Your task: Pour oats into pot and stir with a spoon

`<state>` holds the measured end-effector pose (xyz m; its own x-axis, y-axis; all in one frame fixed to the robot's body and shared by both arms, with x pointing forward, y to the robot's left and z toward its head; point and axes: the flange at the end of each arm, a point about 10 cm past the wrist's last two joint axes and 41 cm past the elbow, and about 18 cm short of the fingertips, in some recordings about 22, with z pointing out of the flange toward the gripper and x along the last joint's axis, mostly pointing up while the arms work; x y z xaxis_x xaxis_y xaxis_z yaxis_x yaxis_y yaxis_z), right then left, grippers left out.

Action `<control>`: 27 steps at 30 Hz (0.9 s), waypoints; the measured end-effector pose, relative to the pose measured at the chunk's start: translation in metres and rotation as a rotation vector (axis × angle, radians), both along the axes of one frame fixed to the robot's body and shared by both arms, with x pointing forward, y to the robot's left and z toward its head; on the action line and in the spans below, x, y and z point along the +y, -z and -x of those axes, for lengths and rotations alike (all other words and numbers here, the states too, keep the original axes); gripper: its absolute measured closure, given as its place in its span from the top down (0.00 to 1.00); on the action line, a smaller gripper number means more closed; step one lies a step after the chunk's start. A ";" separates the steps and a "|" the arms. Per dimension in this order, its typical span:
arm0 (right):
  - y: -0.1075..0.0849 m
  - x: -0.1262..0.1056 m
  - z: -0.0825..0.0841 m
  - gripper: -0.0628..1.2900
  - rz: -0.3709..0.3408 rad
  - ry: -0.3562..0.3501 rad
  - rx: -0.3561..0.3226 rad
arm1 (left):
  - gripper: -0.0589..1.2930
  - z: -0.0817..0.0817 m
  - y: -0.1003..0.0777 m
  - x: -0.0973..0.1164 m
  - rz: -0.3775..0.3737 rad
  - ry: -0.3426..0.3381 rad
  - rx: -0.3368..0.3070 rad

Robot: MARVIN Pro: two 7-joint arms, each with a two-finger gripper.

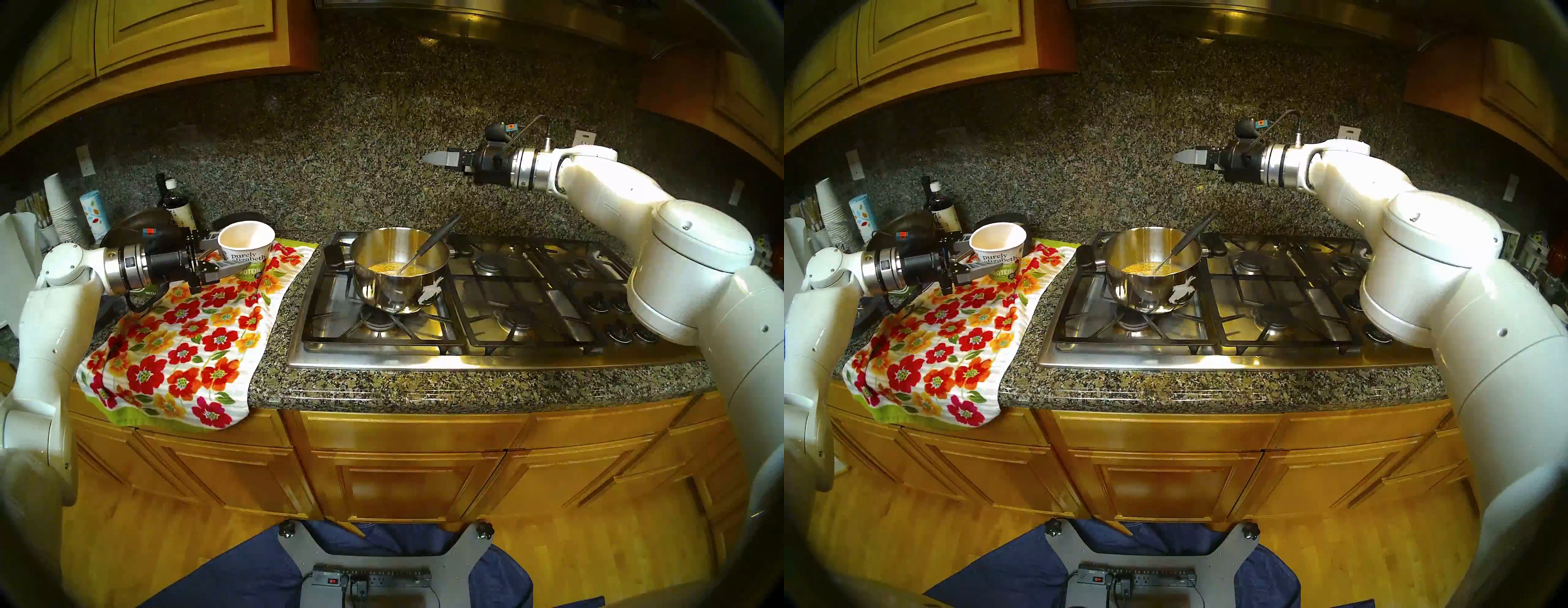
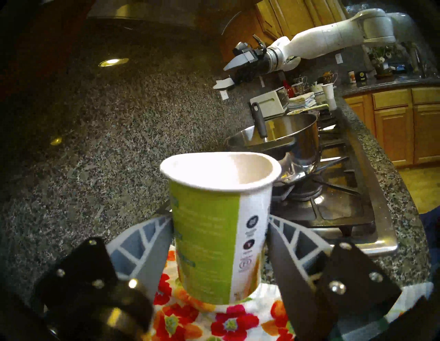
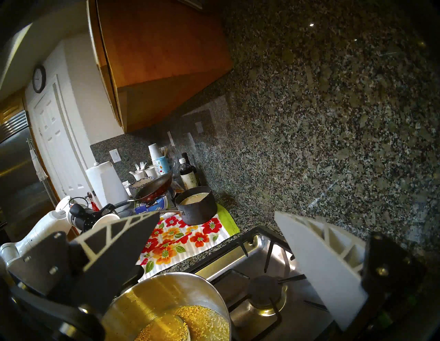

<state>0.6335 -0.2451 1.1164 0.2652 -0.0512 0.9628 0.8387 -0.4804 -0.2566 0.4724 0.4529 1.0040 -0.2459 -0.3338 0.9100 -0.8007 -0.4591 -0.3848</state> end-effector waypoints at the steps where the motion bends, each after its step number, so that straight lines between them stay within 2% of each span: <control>1: 0.000 0.000 0.000 0.97 0.000 0.000 0.000 | 0.60 -0.002 -0.001 -0.004 -0.004 -0.001 0.000; 16: 0.000 0.000 0.000 0.97 0.000 0.000 0.000 | 0.60 -0.030 -0.006 -0.043 -0.063 -0.042 0.022; 27: 0.000 0.000 0.000 0.97 0.000 0.000 0.000 | 0.61 -0.047 -0.011 -0.070 -0.093 -0.041 0.024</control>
<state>0.6335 -0.2450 1.1163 0.2655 -0.0509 0.9628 0.8386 -0.4805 -0.2566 0.5198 0.3825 1.0148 -0.2085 -0.4266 0.8801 -0.7916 -0.4548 -0.4080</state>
